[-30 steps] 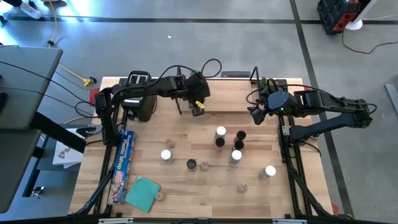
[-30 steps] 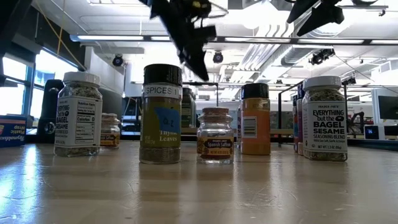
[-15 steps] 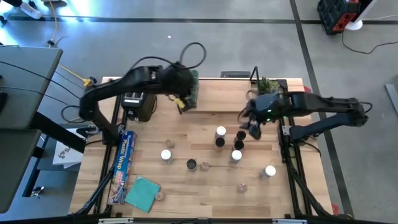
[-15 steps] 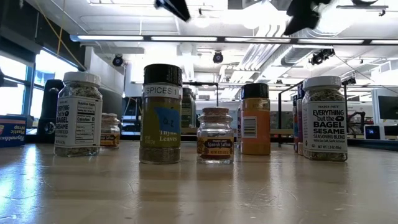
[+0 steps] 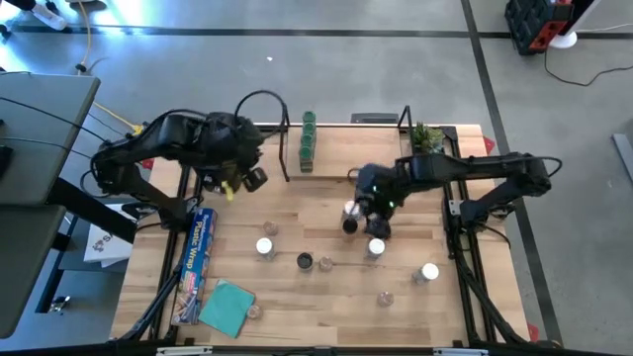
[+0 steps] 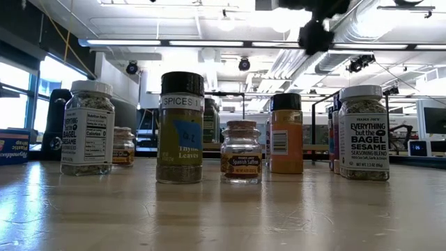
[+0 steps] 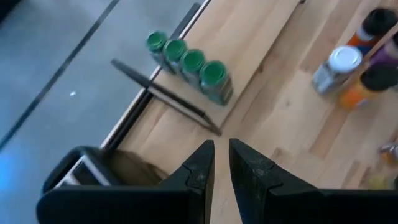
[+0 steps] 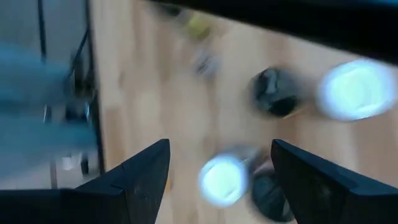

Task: Shelf spices
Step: Put the bottom right white seasoning bottle on the shelf

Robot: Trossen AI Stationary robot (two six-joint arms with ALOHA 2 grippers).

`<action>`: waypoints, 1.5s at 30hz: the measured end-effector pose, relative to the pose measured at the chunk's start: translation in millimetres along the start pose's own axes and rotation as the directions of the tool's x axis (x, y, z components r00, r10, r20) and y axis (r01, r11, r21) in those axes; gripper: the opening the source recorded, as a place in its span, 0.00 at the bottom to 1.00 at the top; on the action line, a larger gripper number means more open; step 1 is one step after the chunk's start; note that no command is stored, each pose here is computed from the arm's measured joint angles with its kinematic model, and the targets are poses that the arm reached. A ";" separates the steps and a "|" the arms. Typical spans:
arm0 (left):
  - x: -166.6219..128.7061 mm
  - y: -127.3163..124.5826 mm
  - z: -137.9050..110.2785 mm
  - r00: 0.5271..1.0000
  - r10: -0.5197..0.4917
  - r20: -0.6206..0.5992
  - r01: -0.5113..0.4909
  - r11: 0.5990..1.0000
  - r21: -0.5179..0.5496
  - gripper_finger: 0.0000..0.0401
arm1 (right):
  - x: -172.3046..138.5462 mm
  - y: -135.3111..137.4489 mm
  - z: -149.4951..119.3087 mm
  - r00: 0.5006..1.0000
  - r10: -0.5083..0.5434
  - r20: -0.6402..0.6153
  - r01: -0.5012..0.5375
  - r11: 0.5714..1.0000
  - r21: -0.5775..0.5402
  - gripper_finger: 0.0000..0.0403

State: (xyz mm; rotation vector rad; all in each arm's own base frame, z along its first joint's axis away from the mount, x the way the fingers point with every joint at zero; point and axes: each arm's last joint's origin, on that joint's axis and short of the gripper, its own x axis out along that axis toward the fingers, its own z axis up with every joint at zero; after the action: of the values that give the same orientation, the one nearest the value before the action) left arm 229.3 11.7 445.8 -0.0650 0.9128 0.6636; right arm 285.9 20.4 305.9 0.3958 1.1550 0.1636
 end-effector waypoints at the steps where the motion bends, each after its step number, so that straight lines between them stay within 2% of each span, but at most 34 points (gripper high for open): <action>1: -2.6 -1.2 -2.8 1.000 0.015 -0.001 -0.015 1.000 0.009 0.11 | 1.9 6.4 -3.8 1.000 0.005 -0.030 -0.006 1.000 -0.030 0.68; 4: -8.9 -4.3 -9.1 0.999 0.047 0.003 -0.048 0.998 0.044 0.11 | 8.5 24.9 -19.0 0.992 -0.002 -0.124 -0.006 0.998 -0.064 0.68; 9: -15.5 -11.9 -13.1 0.999 0.029 0.026 -0.031 0.994 0.102 0.11 | 11.1 54.3 -53.1 0.950 -0.071 -0.304 0.098 0.992 0.076 0.68; 11: -17.1 -12.9 -13.9 0.999 0.031 0.035 -0.035 0.991 0.125 0.11 | 5.9 63.4 -67.7 0.927 -0.090 -0.364 0.160 0.973 0.167 0.68; 14: -19.0 -15.3 -15.0 0.998 0.031 0.045 -0.038 0.986 0.162 0.11 | -3.3 74.9 -89.3 0.886 -0.130 -0.445 0.275 0.919 0.281 0.68; 16: -19.4 -15.2 -15.1 0.998 0.042 0.053 -0.051 0.982 0.184 0.11 | -9.9 82.9 -99.8 0.884 -0.129 -0.449 0.290 0.905 0.312 0.68; 18: -19.6 -14.9 -14.9 0.996 0.058 0.063 -0.069 0.977 0.200 0.11 | -15.2 91.0 -108.4 0.893 -0.126 -0.433 0.265 0.923 0.279 0.68; 19: -19.6 -14.8 -14.8 0.996 0.063 0.066 -0.076 0.975 0.209 0.11 | -16.3 94.5 -112.1 0.895 -0.133 -0.425 0.248 0.942 0.228 0.68; 22: -19.5 -14.6 -14.6 0.995 0.067 0.069 -0.081 0.975 0.208 0.11 | -14.5 104.9 -122.2 0.892 -0.157 -0.424 0.157 0.987 -0.036 0.68; 24: -19.5 -14.7 -14.4 0.995 0.067 0.071 -0.080 0.975 0.205 0.11 | -11.4 110.5 -126.7 0.892 -0.183 -0.414 0.109 0.974 -0.197 0.68; 27: -19.6 -14.8 -14.2 0.995 0.065 0.073 -0.077 0.983 0.167 0.11 | -3.7 115.5 -129.8 0.892 -0.265 -0.367 0.133 0.928 -0.348 0.68; 31: -20.1 -16.4 -15.0 0.997 0.039 0.062 -0.045 0.994 0.097 0.11 | 5.6 117.7 -130.8 0.882 -0.327 -0.340 0.194 0.908 -0.371 0.68; 37: -23.3 -22.1 -15.5 0.997 0.007 0.080 -0.010 0.999 0.039 0.11 | 26.3 108.9 -145.4 0.863 -0.317 -0.393 0.177 0.919 -0.353 0.68; 40: -24.5 -25.0 -13.8 0.995 -0.011 0.103 0.008 1.000 0.026 0.11 | 32.0 102.8 -150.4 0.873 -0.305 -0.382 0.166 0.920 -0.355 0.68; 45: -25.0 -26.8 -11.2 0.992 -0.026 0.127 0.025 1.000 0.007 0.11 | 45.6 88.7 -162.3 0.861 -0.321 -0.395 0.164 0.910 -0.382 0.68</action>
State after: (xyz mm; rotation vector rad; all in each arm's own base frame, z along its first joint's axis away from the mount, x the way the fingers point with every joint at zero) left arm 225.6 -26.1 451.7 -0.0295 0.7897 0.6346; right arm 162.8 152.5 245.3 -0.1103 1.5950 0.2310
